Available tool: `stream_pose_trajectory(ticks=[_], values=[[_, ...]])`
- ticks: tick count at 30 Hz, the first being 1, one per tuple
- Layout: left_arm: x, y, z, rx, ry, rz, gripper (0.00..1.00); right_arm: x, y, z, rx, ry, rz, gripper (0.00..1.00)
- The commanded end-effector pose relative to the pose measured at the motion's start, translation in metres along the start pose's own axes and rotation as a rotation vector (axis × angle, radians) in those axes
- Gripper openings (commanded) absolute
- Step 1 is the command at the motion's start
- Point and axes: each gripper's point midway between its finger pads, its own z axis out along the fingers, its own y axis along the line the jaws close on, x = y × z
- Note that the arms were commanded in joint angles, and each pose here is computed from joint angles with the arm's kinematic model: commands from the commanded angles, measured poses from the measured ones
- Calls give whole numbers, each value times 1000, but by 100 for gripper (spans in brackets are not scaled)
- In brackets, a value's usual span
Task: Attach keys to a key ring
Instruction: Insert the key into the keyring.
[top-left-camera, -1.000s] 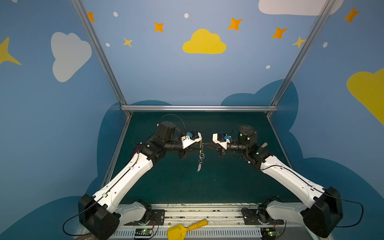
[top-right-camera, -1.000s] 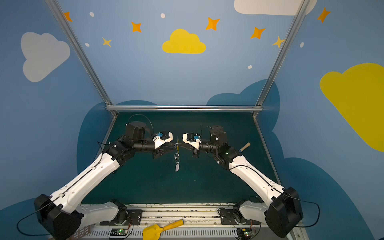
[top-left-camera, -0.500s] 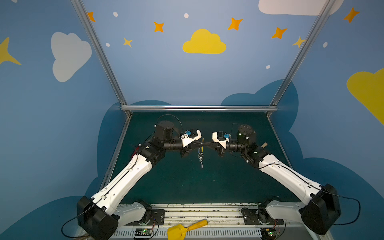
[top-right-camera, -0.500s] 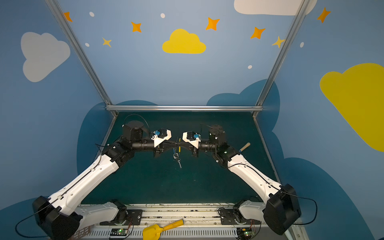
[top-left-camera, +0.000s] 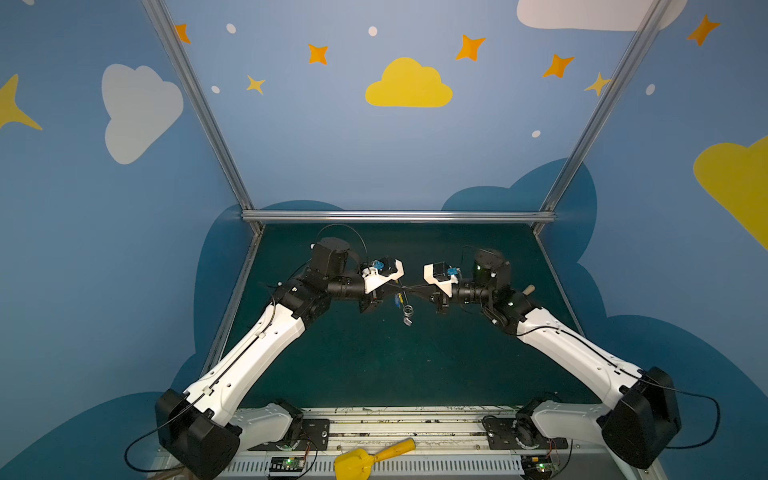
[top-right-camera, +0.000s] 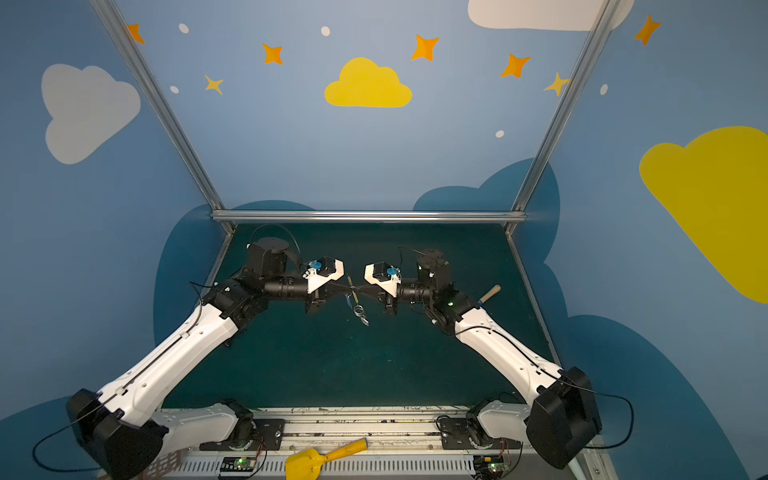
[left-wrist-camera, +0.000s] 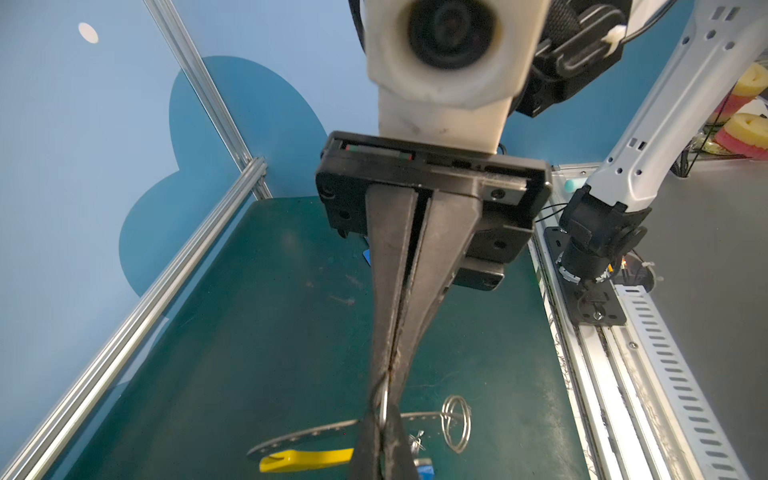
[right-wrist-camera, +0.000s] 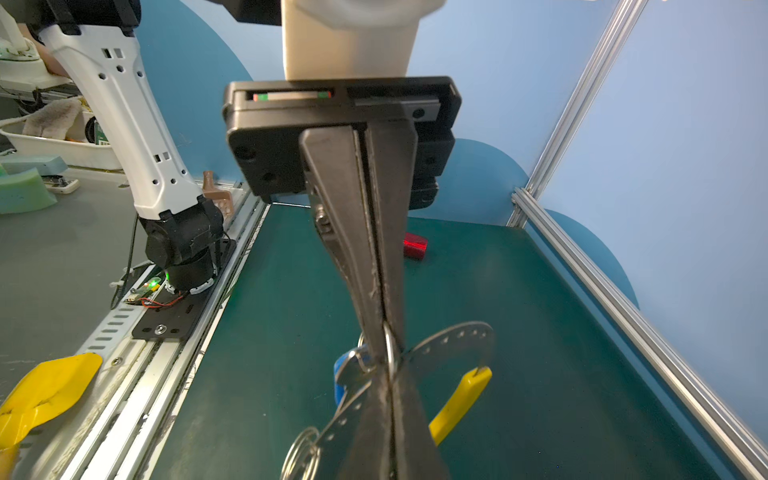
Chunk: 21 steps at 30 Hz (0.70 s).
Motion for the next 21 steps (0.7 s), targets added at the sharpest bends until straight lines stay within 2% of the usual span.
stream_pose_trajectory(ticks=[1, 6, 11, 18, 21], values=[[-3, -6, -4, 35, 38, 10, 3, -4, -5, -4, 35, 30, -43, 13], [2, -9, -7, 57, 110, 15, 3, -2, -6, -10, 73, 56, -69, 21], [8, -11, -4, 73, 175, 27, 3, -10, -3, -15, 75, 52, -95, 23], [8, -11, -1, 74, 213, 45, 3, -20, 21, -11, -65, -10, -94, 22], [7, -10, -1, 73, 223, 52, 3, -18, 22, -11, -75, -5, -87, 22]])
